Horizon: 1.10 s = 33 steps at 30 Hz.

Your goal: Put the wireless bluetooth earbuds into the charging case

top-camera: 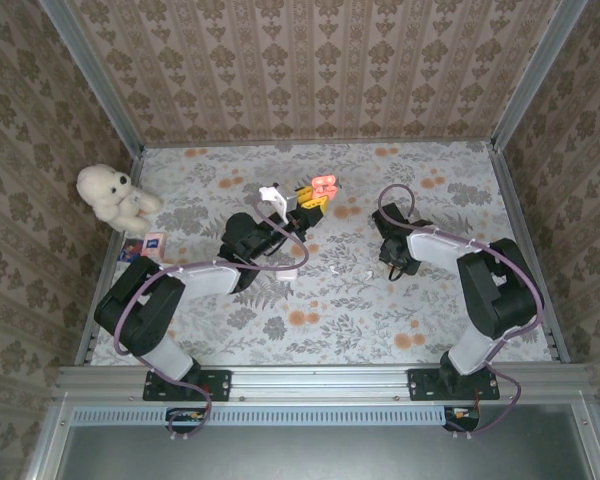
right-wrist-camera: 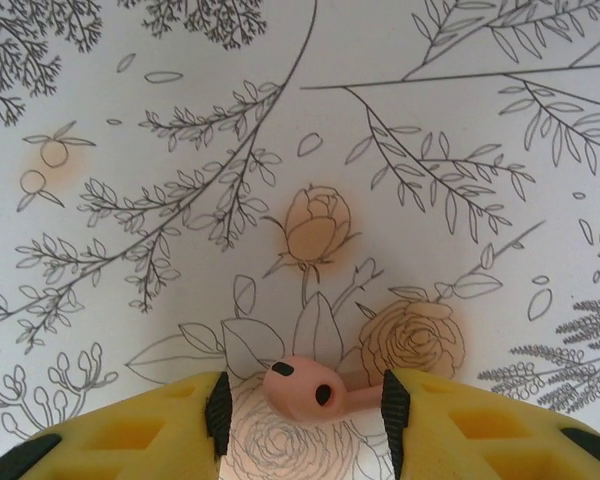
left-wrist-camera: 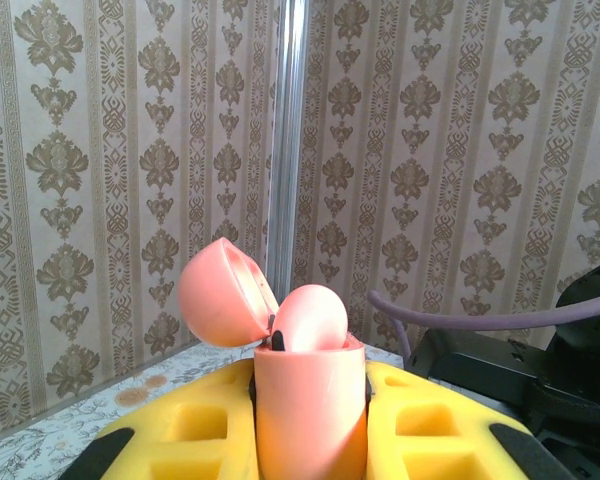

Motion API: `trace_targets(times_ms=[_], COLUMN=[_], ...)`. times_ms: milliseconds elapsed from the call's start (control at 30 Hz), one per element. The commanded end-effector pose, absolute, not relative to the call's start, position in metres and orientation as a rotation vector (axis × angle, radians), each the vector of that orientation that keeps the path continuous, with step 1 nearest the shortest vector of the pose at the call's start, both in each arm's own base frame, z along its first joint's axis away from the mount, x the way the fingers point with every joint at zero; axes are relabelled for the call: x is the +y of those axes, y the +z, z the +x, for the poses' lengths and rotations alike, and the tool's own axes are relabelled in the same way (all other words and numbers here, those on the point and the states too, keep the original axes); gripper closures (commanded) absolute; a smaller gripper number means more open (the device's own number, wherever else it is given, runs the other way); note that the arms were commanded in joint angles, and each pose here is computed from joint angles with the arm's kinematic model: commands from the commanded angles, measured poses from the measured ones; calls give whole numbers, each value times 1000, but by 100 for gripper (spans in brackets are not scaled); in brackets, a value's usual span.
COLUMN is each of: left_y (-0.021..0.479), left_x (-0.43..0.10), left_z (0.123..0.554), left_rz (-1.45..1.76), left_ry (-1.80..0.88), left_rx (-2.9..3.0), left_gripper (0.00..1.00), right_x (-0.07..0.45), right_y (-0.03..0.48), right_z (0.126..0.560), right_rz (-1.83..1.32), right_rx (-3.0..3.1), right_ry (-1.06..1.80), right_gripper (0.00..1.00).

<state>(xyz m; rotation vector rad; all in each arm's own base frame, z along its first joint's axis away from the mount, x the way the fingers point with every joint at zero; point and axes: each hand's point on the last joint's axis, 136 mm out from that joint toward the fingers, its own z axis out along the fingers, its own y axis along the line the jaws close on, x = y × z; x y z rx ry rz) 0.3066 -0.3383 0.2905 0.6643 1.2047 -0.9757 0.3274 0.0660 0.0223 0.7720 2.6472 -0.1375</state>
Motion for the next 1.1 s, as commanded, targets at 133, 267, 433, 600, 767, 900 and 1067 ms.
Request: trace_targets(times_ms=[133,267,433,600,767,900,1067], left_y=[314,313,313,311,311,312,312], left_x=[-332,-332,-331,-331,-331,-330,-329], left_z=[303,304,305,306,307,306,306], left_rz=[646,647,645,645,644,643,641], left_ry=[-993,-993,-990,-988,-988,-988,-986], left_rx=[1132,1135,1135,1141,1142,1140,1141], left_gripper=[100,100,100,100,100,100,100], right_x=[75,78,85,100,103,96,95], right_y=[19,18,25,41,53,62,64], right_z=[331,332,333,332,330,332,342], right_rz=[721,718,717,722,736,698,479], right_rx=[2722,2726,2717,2683,2652,2637,2702], right_ry=[-122,-101,-43,77,137,87,2], right_gripper=[58,66,70,69,67,60,54])
